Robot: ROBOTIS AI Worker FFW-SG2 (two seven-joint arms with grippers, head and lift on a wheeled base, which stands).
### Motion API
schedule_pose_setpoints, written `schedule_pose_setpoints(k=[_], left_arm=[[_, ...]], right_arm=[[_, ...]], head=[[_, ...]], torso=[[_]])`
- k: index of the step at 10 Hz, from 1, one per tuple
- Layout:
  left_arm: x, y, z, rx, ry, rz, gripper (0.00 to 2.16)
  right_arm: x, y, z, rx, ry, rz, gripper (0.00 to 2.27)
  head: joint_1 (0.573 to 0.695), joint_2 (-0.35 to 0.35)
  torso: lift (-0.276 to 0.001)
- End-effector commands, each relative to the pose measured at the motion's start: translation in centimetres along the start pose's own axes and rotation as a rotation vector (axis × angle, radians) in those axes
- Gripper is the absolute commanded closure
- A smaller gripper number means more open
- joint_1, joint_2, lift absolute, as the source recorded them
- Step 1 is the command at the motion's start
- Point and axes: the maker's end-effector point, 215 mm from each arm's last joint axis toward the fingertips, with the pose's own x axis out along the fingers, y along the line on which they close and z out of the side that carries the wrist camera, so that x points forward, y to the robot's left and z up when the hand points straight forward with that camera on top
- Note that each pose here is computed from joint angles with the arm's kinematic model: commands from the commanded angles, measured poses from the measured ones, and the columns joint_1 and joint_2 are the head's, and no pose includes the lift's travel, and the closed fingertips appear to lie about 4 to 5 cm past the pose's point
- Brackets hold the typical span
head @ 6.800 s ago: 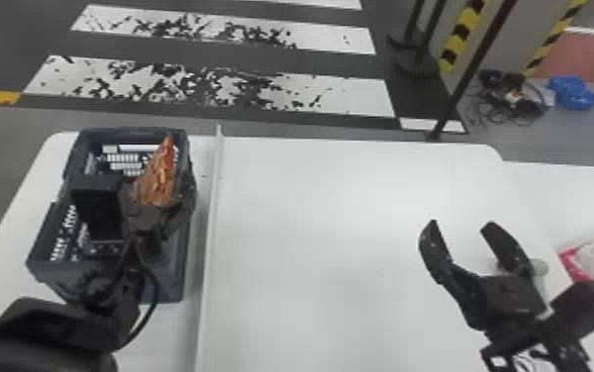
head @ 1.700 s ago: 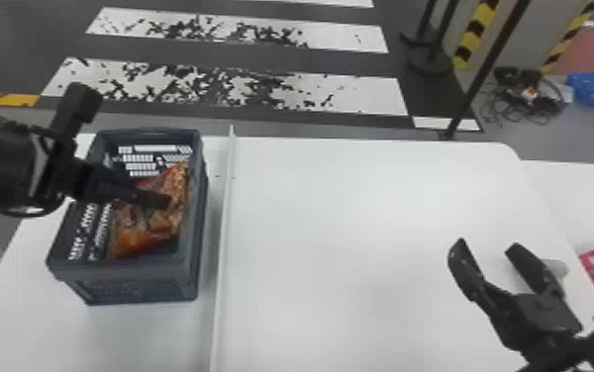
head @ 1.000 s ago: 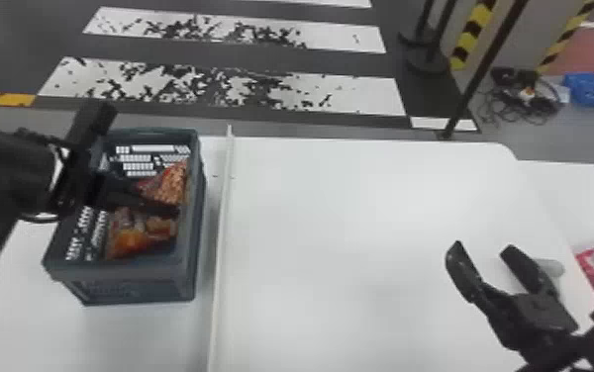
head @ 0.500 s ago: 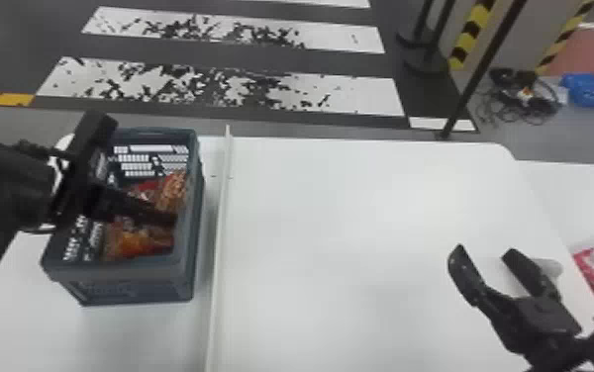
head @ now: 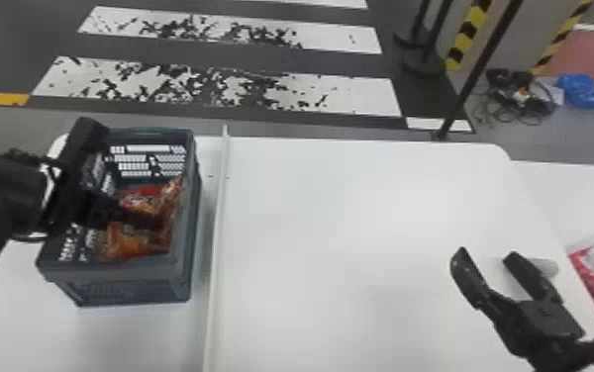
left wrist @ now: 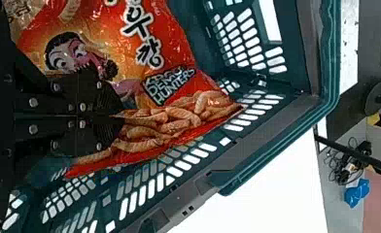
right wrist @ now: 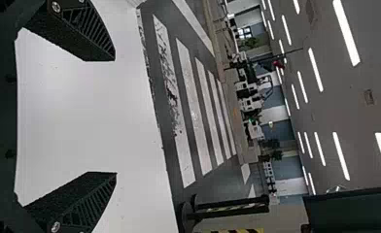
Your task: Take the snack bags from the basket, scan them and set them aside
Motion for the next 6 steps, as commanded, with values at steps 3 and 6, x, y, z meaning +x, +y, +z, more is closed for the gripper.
schedule_pose_setpoints(k=[3, 6], left_arm=[[-2.4, -0.4, 0.4, -0.022, -0.054, 0.029, 2.06], [-6.2, -0.4, 1.9, -0.041, -0.101, 0.108, 2.06]], right_arm=[[-0.4, -0.3, 0.4, 0.0, -0.001, 0.008, 0.08], [-0.7, -0.3, 1.3, 0.017, -0.015, 0.01, 0.08]], head=[[0.695, -0.096], [0.695, -0.09]], torso=[[-0.075], [-0.075]])
